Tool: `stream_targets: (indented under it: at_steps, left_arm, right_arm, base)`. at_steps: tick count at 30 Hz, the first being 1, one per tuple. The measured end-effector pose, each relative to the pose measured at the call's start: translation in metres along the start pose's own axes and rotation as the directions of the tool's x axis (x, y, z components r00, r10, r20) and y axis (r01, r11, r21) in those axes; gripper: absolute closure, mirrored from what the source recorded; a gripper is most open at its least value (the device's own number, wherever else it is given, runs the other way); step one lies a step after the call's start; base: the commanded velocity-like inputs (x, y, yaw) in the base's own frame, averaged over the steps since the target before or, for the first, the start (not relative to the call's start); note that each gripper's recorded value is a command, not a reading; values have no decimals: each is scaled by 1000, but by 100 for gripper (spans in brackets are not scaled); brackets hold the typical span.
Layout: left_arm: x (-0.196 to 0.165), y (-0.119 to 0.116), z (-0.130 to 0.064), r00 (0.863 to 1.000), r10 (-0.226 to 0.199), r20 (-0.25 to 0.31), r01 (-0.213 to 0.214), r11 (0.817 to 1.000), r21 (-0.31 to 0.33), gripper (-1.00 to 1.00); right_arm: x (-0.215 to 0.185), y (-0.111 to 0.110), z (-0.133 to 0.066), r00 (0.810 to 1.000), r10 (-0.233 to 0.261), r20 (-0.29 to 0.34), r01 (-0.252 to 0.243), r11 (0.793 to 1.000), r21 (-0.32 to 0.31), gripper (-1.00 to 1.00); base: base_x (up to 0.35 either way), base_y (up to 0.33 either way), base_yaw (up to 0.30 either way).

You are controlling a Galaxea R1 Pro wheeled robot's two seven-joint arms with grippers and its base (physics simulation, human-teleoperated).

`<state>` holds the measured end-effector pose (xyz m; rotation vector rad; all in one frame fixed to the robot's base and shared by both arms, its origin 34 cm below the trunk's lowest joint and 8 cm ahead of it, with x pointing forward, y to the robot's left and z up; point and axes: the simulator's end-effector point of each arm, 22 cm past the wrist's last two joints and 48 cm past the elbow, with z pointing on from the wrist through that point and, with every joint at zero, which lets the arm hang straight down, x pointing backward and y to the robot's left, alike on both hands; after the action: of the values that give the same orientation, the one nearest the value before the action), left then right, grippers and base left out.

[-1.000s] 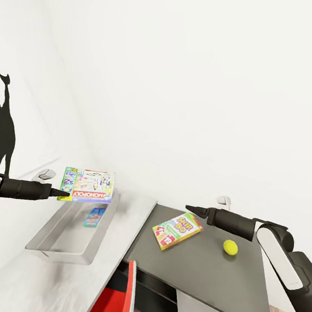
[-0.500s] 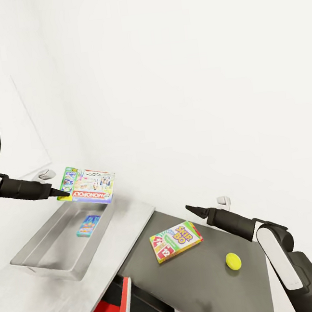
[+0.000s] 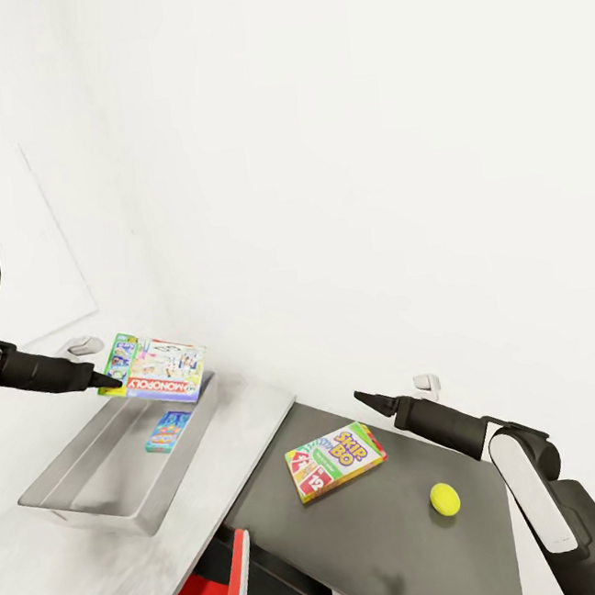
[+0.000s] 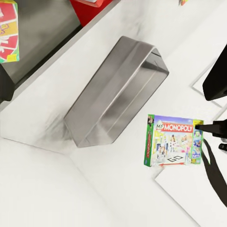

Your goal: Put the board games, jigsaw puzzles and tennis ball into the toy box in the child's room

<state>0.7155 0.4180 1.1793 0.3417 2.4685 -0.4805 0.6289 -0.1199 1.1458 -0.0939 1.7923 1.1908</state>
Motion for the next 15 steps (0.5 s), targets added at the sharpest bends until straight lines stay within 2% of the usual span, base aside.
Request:
stream_targets:
  at_steps: [3,6,10,15]
  left_arm:
    - [15,10,7,999,-43,-30,43,999,3,100]
    - [21,14,10,997,-60,-43,60,998,2,100]
    - [25,18,10,996,-70,-51,70,998,-1,100]
    - [26,19,10,997,-53,-52,53,999,-1,100]
  right_arm:
    - [0,0,0,1000,0,0,0,1000,0,-100]
    - [0,0,0,1000,0,0,0,1000,0,-100]
    - [1,0,0,1000,2,-1,-2,1000,1,-100]
    - [2,-1,-1,1000,3,-2,-3,1000,1,-100]
  base:
    - [0,0,0]
    - [0,2,0]
    - [0,112,0]
    - [4,136,0]
